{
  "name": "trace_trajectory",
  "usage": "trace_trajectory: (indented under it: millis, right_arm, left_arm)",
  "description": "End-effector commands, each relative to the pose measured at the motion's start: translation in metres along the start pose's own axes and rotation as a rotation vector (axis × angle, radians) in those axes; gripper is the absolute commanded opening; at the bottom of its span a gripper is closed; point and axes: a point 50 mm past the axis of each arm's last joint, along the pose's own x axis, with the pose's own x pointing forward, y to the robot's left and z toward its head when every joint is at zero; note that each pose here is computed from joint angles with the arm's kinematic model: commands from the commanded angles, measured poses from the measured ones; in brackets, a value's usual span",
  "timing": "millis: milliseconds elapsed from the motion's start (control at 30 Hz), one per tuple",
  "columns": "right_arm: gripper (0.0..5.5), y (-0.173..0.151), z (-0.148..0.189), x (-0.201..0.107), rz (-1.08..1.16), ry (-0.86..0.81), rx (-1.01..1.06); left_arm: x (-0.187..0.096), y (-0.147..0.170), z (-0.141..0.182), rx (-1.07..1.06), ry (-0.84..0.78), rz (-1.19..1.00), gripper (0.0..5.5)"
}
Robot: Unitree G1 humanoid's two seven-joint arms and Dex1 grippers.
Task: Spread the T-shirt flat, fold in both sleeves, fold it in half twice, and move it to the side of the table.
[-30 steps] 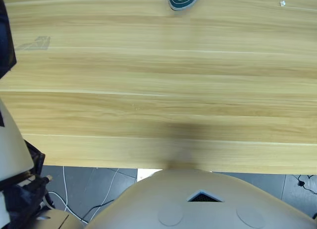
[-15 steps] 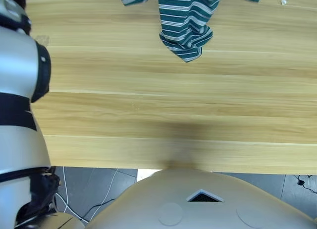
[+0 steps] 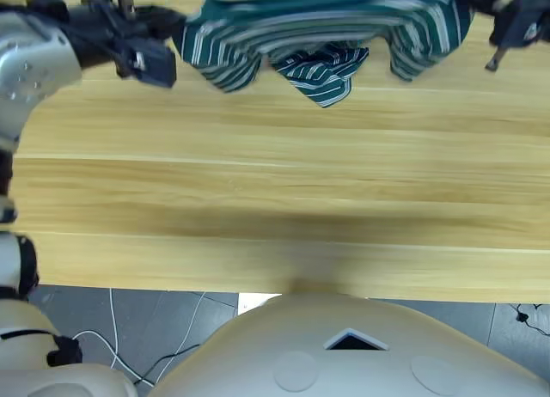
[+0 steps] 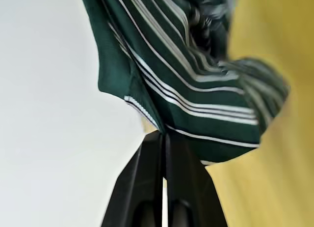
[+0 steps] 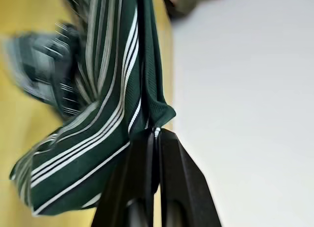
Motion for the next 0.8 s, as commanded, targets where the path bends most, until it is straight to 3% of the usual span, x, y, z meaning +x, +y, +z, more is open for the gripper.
trace_trajectory:
  millis: [33,167,367,467,533,633,700,800]
  right_arm:
    - [0.00,0.021,0.039,-0.033,0.190,-0.021,0.083]
    - [0.00,0.044,0.075,-0.036,0.332,-0.088,0.169]
    - [0.00,0.082,0.105,-0.046,0.556,-0.145,0.332]
    - [0.00,0.085,0.108,-0.041,0.518,-0.163,0.335]
    - [0.00,0.074,0.095,-0.032,0.414,-0.134,0.297]
    - [0.00,0.028,0.054,-0.012,0.151,-0.018,0.135]
    - [0.00,-0.023,0.029,0.002,-0.046,0.063,-0.006]
    - [0.00,-0.085,0.015,0.014,-0.245,0.134,-0.123]
  left_arm:
    - [-0.030,-0.013,0.043,-0.033,-0.017,-0.105,0.01]
    - [-0.039,-0.033,0.090,-0.119,-0.126,-0.163,0.01]
    - [-0.055,-0.055,0.124,-0.241,-0.164,-0.261,0.01]
    - [-0.057,-0.068,0.136,-0.268,-0.194,-0.309,0.01]
    - [-0.050,-0.061,0.124,-0.233,-0.150,-0.253,0.01]
    - [-0.034,-0.028,0.077,-0.148,-0.008,-0.109,0.01]
    - [-0.022,0.021,0.032,-0.122,0.115,0.063,0.01]
    - [-0.005,0.090,-0.009,-0.134,0.200,0.244,0.01]
